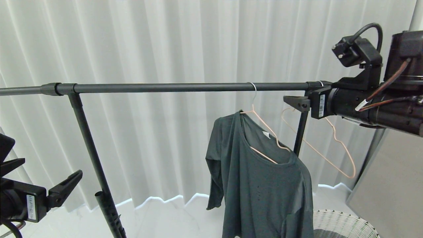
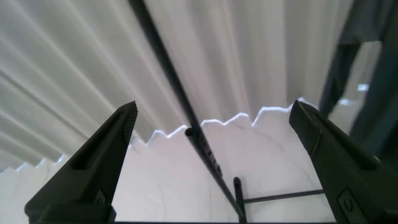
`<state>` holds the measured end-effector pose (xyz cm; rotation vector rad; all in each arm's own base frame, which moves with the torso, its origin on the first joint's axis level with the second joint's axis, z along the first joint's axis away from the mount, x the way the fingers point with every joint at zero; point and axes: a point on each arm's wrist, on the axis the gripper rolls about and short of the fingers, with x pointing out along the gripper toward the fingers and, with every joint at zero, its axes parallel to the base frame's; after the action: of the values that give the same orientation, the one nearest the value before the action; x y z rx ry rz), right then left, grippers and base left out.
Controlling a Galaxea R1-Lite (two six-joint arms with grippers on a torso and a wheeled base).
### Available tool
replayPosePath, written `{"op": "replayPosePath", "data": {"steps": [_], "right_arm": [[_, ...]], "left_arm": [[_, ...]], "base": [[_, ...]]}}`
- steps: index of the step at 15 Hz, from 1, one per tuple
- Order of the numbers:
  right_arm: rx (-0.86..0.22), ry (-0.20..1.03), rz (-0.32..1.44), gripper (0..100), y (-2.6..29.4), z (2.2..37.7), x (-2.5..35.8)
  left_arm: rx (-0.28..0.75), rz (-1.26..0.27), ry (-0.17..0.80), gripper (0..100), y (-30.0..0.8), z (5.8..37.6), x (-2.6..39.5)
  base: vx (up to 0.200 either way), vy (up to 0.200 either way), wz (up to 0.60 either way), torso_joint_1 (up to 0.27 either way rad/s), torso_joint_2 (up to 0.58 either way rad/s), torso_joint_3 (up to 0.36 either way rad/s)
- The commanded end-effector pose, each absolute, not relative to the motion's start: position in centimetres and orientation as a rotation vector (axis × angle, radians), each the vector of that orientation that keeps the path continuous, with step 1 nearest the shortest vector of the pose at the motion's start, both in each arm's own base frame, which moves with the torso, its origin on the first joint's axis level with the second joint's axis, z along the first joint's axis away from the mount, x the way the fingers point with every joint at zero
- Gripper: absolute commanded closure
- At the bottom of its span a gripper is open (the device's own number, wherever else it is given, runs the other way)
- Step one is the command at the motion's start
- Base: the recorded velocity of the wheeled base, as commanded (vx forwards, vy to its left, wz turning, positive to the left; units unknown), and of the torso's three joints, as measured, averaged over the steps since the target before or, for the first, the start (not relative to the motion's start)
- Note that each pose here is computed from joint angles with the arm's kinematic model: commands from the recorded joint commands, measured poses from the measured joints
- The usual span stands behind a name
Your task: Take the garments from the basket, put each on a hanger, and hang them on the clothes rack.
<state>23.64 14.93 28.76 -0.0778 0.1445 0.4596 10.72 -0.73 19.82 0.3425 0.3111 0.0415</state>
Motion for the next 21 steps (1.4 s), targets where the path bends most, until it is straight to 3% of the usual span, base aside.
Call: {"op": "replayPosePath", "data": {"steps": [1,5,11,16,21], "right_arm": [[-0.122,0.137,0.393,0,12.6,29.2,22.5],[-0.298,0.180,0.253,0,10.1,27.4,21.6],[-0.315,0.156,0.079,0,8.2,26.0,22.0],[-0.389,0.157,-0.021,0,6.0,24.7,22.5],[-0.422,0.222,-0.029,0,5.0,22.0,20.3]], "left_arm": [[0.337,0.080,0.318,0,-0.3,19.8,10.7],[0.340,0.083,0.316,0,-0.3,19.8,10.7],[0.341,0.082,0.316,0,-0.3,19.8,10.6],[0.358,0.024,0.366,0,-0.7,17.7,9.9],[0.387,-0.040,0.419,0,-0.9,14.7,8.0]], "base": [[0.000,0.000,0.00,0.000,0.00,0.000],[0.000,0.000,0.00,0.000,0.00,0.000],[-0.167,0.000,0.00,0.004,0.00,0.000],[-0.200,0.000,0.00,-0.002,0.00,0.009],[-0.200,0.000,0.00,0.000,0.00,0.005]]}}
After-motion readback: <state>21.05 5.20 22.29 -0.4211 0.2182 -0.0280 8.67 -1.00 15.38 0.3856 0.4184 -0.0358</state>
